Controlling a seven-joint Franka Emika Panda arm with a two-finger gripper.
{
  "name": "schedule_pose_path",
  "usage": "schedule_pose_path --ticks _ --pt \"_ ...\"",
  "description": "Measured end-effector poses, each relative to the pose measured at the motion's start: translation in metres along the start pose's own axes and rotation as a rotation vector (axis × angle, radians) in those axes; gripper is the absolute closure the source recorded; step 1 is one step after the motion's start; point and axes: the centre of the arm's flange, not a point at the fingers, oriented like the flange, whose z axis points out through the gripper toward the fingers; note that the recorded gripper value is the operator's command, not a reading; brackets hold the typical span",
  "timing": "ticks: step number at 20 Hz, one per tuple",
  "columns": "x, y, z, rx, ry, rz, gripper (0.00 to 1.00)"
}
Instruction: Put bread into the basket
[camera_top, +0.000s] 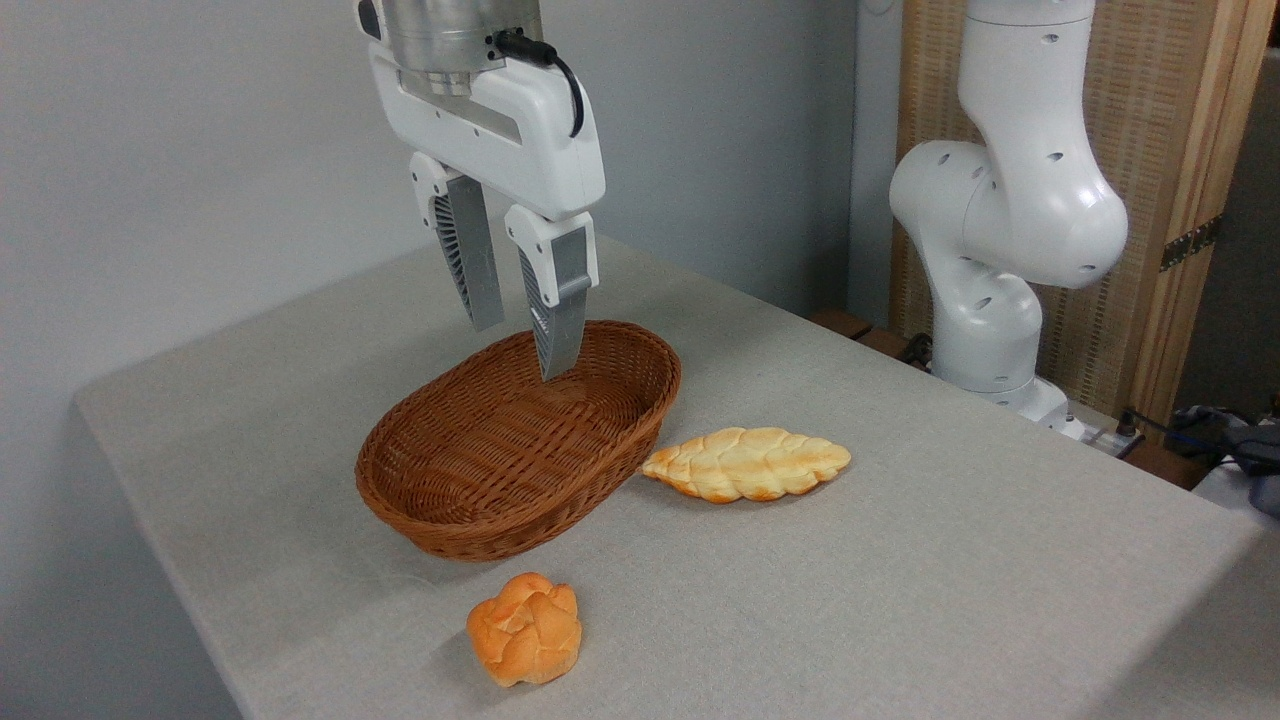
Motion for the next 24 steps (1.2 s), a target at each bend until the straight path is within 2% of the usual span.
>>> schedule_pose_path --ticks 24 --pt "0.0009 0.0035 0.005 -0.01 -0.011 0.007 0.0"
